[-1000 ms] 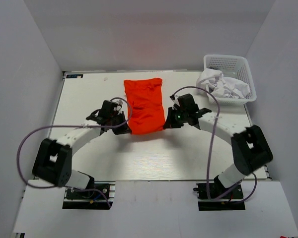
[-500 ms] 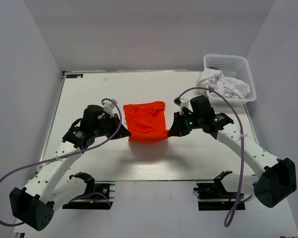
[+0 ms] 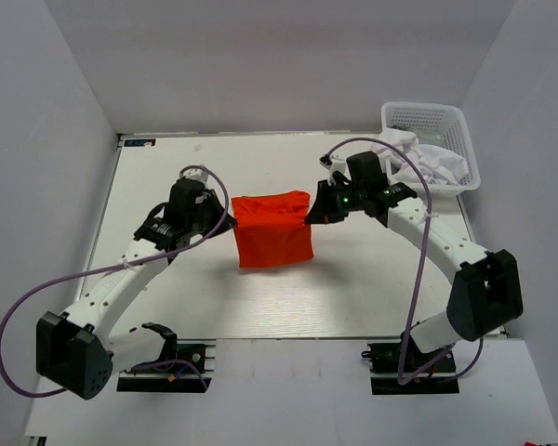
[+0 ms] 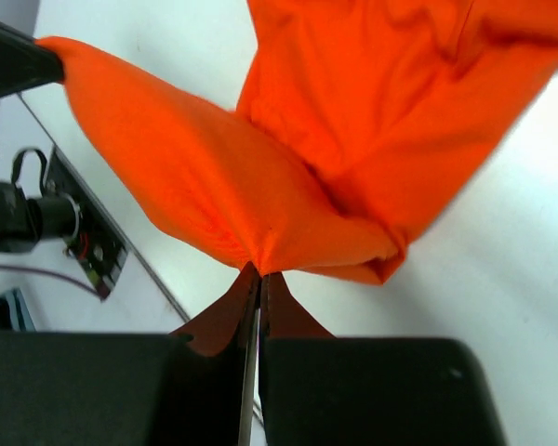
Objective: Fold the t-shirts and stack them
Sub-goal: Fold the long partially folded tshirt into a neat square, then put the neatly folded tshirt into the corner of the board with the left arm
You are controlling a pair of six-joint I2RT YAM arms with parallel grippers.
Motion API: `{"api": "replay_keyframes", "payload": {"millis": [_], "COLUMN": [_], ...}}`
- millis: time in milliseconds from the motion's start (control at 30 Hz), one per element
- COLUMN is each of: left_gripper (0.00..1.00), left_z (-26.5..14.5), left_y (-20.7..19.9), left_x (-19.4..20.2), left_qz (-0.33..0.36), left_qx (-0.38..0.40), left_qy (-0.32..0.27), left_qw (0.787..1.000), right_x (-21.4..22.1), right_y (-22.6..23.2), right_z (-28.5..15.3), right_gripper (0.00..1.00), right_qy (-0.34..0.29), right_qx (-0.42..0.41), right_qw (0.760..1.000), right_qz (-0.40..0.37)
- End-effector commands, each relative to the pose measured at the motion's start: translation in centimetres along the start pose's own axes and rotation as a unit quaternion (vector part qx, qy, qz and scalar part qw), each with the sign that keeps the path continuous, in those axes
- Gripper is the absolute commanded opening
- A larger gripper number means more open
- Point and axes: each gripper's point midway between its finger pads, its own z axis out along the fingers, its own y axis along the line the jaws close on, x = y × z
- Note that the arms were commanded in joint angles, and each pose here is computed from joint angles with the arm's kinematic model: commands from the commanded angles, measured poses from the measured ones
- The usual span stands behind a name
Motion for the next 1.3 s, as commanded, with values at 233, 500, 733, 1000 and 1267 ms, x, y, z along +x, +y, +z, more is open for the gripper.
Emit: {"api": "replay_keyframes", "payload": {"millis": [233, 500, 733, 1000, 1267], "left_gripper": [0.00, 0.00, 0.00, 1.00, 1.00], "left_z": [4.4, 9.3, 14.8, 16.0, 12.5], "left_y": [0.9, 2.9, 5.1, 6.8, 4.0], "left_x": [-9.1, -10.8, -12.1, -14.2, -10.5], "left_qz": [-0.020, -0.020, -0.036, -0.033, 0.031], "left_qx": [-0.101, -0.174, -0.203, -0.264, -0.160], "left_qy": [-0.128, -0.112, -0.084, -0.067, -0.038], "left_qw": [0.986, 0.978, 0.975, 0.962, 0.986], "right_x": [-8.1, -10.7, -12.1, -15.3, -11.3], "right_y": [-2.9, -6.6, -12.2, -13.9, -10.7], "right_z": [2.4, 5.1, 7.6, 8.5, 5.2], "right_gripper": [0.00, 0.00, 0.08, 0.90, 0.90], "right_qy": [-0.048, -0.036, -0.038, -0.053, -0.077], "right_qx": [-0.022, -0.052, 0.020, 0.049, 0.039], "right_qw": [0.999, 0.996, 0.997, 0.997, 0.996], "right_qz": [0.008, 0.058, 0.069, 0.027, 0.020]}}
